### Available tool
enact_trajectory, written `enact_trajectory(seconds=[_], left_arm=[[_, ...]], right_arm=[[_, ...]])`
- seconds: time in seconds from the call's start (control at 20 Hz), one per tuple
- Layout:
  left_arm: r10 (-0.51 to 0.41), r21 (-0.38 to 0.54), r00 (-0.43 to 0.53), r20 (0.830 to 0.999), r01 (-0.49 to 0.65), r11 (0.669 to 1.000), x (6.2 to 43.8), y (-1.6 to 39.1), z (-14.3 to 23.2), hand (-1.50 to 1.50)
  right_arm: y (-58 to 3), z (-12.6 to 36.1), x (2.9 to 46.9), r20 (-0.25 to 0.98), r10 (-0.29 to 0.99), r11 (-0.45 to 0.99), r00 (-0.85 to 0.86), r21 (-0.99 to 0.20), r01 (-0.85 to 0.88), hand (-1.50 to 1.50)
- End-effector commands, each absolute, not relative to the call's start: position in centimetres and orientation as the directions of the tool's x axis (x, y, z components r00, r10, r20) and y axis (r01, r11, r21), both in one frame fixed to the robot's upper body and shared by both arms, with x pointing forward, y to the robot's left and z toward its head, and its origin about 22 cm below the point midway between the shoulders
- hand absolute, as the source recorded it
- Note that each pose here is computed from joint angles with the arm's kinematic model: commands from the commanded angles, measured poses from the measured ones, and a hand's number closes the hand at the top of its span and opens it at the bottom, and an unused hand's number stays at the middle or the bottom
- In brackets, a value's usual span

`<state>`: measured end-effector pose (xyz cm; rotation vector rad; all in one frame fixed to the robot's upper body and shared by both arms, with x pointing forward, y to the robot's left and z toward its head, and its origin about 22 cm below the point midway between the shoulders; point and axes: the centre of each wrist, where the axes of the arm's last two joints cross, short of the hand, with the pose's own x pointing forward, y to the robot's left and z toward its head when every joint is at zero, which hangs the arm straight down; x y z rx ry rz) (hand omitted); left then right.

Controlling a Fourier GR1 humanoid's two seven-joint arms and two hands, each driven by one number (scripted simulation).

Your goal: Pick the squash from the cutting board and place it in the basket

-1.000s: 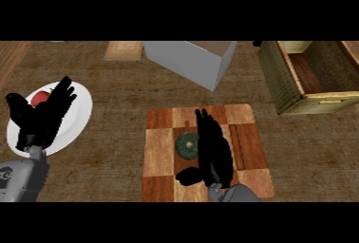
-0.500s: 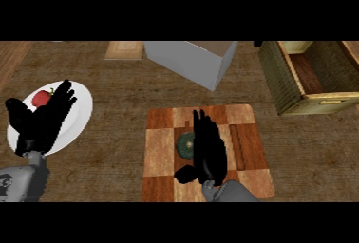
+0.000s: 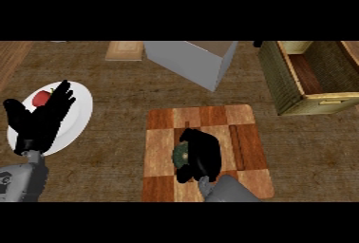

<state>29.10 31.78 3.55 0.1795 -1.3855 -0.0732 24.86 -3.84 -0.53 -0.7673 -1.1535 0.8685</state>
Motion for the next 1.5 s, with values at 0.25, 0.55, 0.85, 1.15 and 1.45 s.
enact_trajectory(seconds=[0.25,0.55,0.85,1.15,1.45], left_arm=[[-0.164,0.171,0.188,0.968,-0.021,0.985,29.7,31.8,4.0,0.0],[-0.177,0.179,0.139,0.974,-0.005,0.984,30.0,30.8,4.7,0.0],[-0.18,0.175,0.1,0.979,0.052,0.983,30.7,29.0,5.4,0.0],[-0.195,0.185,0.104,0.975,0.095,0.978,31.4,27.7,5.7,0.0],[-0.208,0.2,0.091,0.974,0.098,0.975,32.1,27.2,6.5,0.0]], right_arm=[[-3.5,1.8,30.8,0.401,0.864,0.457,0.306,-0.878,-0.141,1.5],[-8.7,8.2,38.8,0.506,0.568,0.567,0.649,-0.812,0.138,1.5],[-11.6,13.2,43.3,0.577,0.422,0.551,0.7,-0.776,0.307,1.5],[-12.2,19.5,45.0,0.787,0.417,0.484,0.455,-0.616,0.621,1.5],[-13.8,23.3,46.7,0.774,0.463,0.303,0.433,-0.597,0.743,1.5]])
